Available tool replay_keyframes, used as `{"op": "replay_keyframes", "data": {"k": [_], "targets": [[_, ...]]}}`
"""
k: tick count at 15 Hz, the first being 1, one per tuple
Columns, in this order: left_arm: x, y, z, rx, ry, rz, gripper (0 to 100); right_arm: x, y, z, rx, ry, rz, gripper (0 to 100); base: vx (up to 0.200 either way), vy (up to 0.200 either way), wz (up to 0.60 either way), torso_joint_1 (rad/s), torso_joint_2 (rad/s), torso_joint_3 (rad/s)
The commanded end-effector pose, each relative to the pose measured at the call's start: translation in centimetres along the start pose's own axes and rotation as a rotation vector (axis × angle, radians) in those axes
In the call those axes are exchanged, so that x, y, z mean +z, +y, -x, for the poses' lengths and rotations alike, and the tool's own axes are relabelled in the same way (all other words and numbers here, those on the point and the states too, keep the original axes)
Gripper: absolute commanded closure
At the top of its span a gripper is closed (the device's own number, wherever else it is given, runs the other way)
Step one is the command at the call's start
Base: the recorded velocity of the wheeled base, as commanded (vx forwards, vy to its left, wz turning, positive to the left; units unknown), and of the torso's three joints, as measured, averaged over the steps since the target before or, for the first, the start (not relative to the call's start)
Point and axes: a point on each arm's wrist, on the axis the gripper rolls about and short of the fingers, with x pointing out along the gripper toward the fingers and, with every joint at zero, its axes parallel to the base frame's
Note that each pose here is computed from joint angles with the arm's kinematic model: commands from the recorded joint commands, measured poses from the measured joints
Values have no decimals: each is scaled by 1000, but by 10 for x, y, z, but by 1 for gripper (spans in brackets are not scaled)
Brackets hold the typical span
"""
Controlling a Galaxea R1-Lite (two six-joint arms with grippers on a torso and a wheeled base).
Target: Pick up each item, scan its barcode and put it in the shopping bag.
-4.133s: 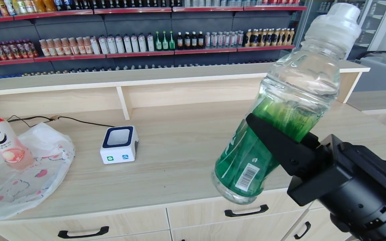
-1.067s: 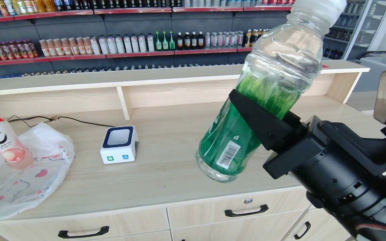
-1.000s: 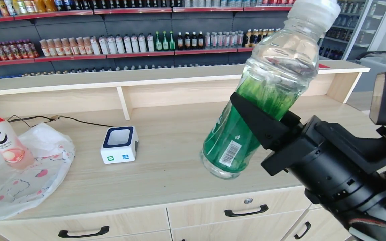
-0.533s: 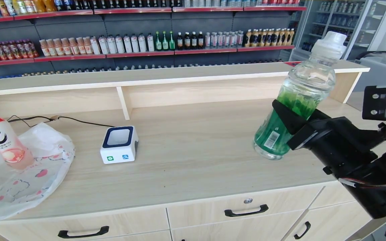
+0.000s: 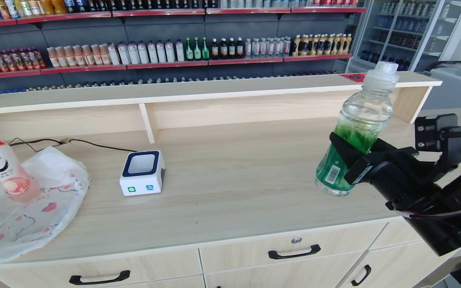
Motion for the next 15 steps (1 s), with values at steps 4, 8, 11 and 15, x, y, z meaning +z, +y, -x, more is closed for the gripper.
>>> {"op": "replay_keyframes", "data": {"k": [4, 8, 11, 15], "targets": [[0, 0, 0, 1, -1, 1, 0, 4, -19, -8, -78, -28, 24, 100, 0, 0, 0, 0, 0, 0], [0, 0, 0, 1, 1, 1, 0, -12, -38, -12, -151, 28, 33, 100, 0, 0, 0, 0, 0, 0], [0, 0, 0, 1, 1, 5, 0, -12, -38, -14, -151, 25, 28, 100, 0, 0, 0, 0, 0, 0], [0, 0, 0, 1, -1, 1, 0, -13, -38, -20, -152, 16, 15, 100, -150, 0, 0, 8, 5, -1]]}}
